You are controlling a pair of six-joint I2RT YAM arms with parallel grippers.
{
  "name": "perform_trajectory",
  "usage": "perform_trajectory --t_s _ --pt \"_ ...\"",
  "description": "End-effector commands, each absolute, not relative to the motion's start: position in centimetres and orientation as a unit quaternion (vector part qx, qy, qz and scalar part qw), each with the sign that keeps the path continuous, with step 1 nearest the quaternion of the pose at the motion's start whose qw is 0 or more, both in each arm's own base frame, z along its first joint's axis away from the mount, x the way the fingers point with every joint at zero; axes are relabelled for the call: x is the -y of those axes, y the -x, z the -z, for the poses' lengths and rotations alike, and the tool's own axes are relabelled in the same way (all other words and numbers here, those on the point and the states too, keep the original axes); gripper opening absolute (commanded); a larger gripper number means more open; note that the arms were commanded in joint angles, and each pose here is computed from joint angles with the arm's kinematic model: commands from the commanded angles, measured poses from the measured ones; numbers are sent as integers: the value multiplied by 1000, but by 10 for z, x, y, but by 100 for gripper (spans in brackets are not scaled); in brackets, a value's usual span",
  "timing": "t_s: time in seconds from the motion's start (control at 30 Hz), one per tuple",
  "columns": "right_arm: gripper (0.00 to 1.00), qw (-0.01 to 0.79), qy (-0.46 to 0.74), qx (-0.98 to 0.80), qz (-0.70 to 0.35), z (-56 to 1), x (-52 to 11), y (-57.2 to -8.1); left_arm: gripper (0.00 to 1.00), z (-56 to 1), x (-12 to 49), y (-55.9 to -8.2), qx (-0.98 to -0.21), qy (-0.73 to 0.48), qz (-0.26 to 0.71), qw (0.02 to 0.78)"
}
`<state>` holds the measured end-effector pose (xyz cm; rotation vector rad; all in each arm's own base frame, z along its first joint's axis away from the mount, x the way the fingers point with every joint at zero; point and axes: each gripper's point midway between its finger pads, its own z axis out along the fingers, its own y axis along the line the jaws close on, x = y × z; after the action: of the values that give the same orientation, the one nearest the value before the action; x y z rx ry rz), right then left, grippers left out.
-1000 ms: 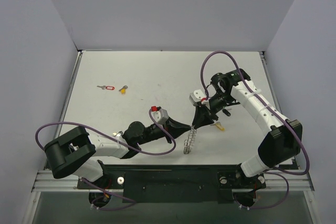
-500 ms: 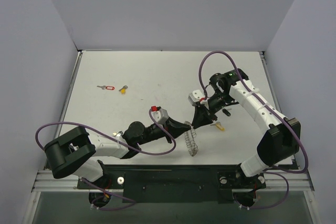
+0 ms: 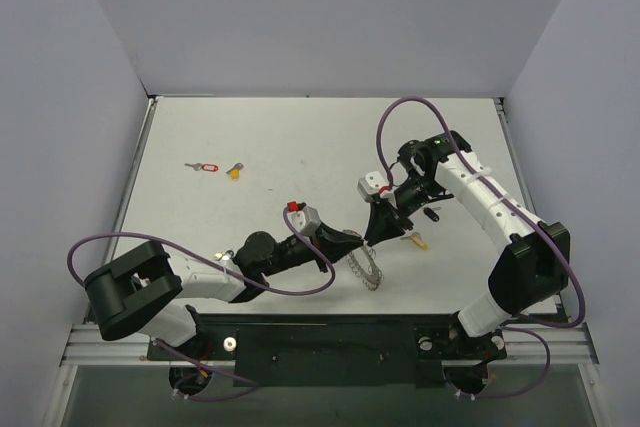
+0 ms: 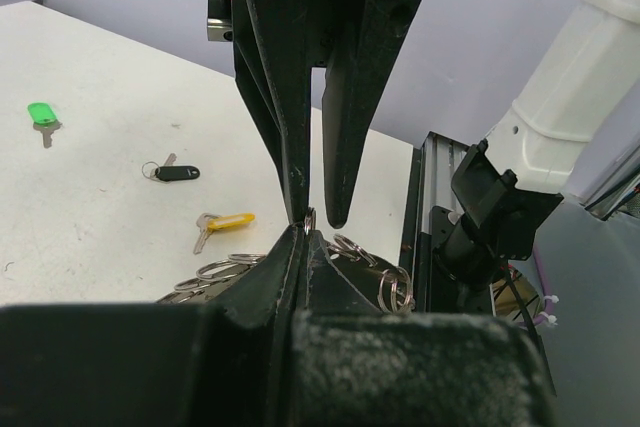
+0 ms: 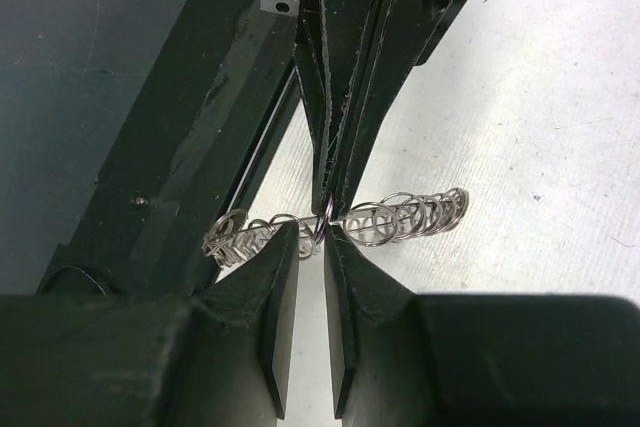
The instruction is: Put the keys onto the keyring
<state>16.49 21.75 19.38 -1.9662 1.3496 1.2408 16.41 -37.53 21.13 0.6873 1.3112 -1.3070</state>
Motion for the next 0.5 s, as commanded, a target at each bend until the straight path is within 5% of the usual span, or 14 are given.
perform_trajectory --t_s 0.0,0.4,0.47 --pt "11 191 692 -496 -488 -198 -217 -144 0 -319 352 -156 -391 -234 603 655" --pt "10 182 691 -501 -488 -194 -216 -145 0 -320 351 -156 -389 -232 603 656" --pt "4 181 692 -501 -487 -194 -216 -145 0 -320 351 -156 -389 -233 603 656"
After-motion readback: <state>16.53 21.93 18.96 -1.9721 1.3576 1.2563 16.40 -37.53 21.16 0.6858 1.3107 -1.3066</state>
